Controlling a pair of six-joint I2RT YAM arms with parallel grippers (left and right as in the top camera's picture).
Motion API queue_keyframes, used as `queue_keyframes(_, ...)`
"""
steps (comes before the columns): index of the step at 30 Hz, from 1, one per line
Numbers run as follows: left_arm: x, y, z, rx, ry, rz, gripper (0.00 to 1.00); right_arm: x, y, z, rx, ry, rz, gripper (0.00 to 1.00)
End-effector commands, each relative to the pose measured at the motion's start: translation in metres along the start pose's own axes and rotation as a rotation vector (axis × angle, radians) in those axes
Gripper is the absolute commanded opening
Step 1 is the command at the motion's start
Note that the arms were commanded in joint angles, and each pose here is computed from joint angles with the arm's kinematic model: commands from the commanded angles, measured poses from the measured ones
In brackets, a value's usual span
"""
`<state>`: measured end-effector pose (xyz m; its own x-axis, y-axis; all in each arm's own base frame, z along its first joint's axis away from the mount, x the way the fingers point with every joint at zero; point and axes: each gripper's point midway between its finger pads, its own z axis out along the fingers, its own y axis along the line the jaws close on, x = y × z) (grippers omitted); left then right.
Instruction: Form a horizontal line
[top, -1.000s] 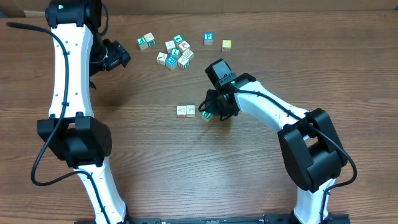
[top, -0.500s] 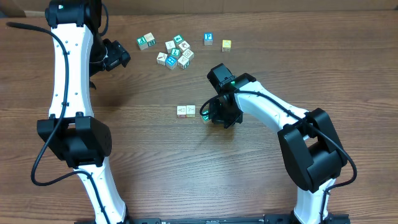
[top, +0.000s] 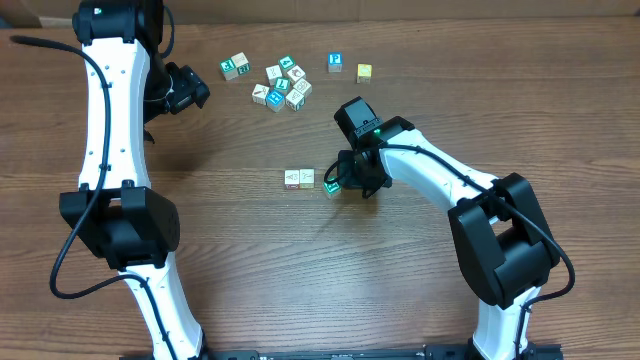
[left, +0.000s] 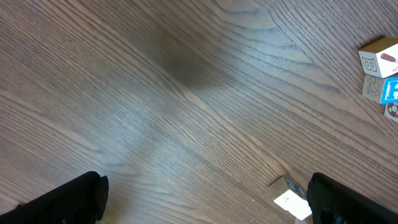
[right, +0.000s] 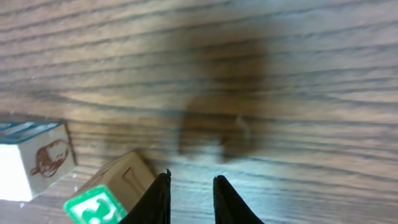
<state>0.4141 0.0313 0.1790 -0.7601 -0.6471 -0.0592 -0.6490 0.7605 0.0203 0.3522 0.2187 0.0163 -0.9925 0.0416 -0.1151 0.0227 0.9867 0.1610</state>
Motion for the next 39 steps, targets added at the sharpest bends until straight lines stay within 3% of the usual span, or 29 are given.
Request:
queue_keyframes(1,0.001,-0.001,0.003,-0.005,0.007,0.012,0.99,0.012,0.015,0.002,-0.058,0.047,-0.020,0.20)
queue_keyframes(11,0.001,-0.001,0.003,-0.005,0.007,0.012,1.00,0.034,0.022,0.003,-0.033,0.099,-0.059,0.21)
queue_keyframes(21,0.001,-0.001,0.003,-0.005,0.007,0.012,0.99,0.018,0.026,-0.028,0.001,0.084,-0.039,0.25)
queue_keyframes(26,0.001,-0.001,0.003,-0.005,0.007,0.012,1.00,0.014,0.041,-0.044,-0.010,0.071,-0.045,0.29)
queue_keyframes(39,0.001,-0.001,0.003,-0.005,0.007,0.012,1.00,0.029,0.058,-0.020,0.036,-0.009,-0.053,0.42)
